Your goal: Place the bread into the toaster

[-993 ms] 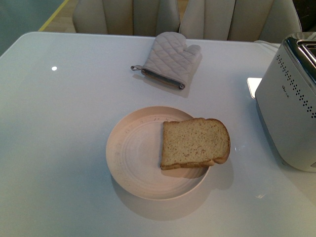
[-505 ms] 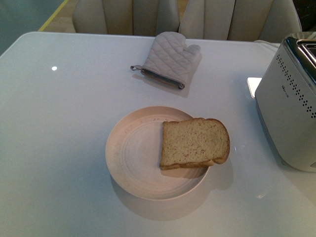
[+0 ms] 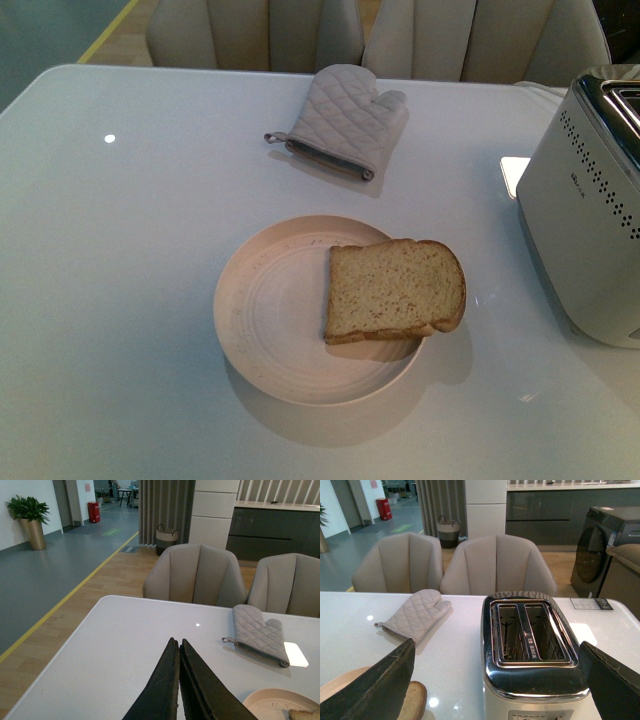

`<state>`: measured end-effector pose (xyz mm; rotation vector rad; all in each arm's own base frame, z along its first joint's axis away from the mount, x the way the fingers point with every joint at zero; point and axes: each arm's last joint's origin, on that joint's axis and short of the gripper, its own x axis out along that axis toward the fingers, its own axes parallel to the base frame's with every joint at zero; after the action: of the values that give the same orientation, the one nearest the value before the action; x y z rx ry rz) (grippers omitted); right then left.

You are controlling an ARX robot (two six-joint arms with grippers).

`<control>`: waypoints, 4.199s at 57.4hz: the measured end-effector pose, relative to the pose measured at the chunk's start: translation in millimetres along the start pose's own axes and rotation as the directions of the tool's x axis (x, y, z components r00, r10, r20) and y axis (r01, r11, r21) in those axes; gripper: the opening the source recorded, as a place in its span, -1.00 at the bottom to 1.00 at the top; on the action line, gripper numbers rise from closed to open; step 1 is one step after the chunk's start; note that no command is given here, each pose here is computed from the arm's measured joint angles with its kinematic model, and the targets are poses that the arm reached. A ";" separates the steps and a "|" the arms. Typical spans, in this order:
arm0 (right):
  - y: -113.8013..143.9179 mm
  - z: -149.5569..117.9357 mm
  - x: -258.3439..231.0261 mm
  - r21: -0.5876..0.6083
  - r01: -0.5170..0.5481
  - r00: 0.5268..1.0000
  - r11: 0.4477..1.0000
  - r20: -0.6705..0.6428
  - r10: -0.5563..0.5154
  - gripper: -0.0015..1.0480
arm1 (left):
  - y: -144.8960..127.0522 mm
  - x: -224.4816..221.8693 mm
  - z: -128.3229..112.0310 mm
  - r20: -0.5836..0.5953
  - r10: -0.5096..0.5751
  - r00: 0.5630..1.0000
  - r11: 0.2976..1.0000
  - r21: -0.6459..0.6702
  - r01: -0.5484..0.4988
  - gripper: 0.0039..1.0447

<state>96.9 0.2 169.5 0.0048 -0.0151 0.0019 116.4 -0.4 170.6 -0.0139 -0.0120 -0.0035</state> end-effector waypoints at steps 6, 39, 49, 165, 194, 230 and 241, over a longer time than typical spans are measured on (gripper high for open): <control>0.0 0.0 0.0 0.000 0.000 1.000 1.000 0.000 0.000 0.83 | 0.0 -2.7 0.0 0.000 0.000 1.000 1.000 0.000 0.000 -0.95; 0.0 0.0 0.0 0.000 0.000 1.000 1.000 0.000 0.000 0.83 | 0.0 -19.0 -3.0 -0.004 0.000 1.000 1.000 0.003 0.000 -0.95; 0.0 0.0 0.0 0.000 0.000 1.000 1.000 0.000 0.000 0.83 | 0.0 -19.1 -3.0 -0.005 0.000 1.000 1.000 0.002 0.000 -0.94; 109.6 -147.2 186.3 0.296 0.017 0.632 0.955 -0.744 0.219 0.83 | 0.1 -19.1 -3.0 -0.004 0.000 1.000 1.000 0.005 0.000 0.86; 114.3 -169.5 193.7 0.379 0.038 0.581 0.925 -0.762 0.288 0.69 | 0.1 -19.1 -3.0 -0.004 0.000 1.000 1.000 0.005 0.000 0.86; 113.0 -154.6 191.1 0.445 0.009 0.666 0.896 -0.671 0.326 -0.94 | 0.1 -19.1 -3.0 -0.004 0.000 1.000 1.000 0.005 0.000 0.86; 116.4 -127.6 189.4 0.503 -0.081 0.741 0.861 -0.548 0.389 -0.94 | 0.1 -19.1 -3.0 -0.004 0.000 1.000 1.000 0.005 0.000 0.86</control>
<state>288.0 117.6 45.3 0.4761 0.6791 0.2753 97.3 -0.3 167.4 -0.0090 -0.0082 -0.0031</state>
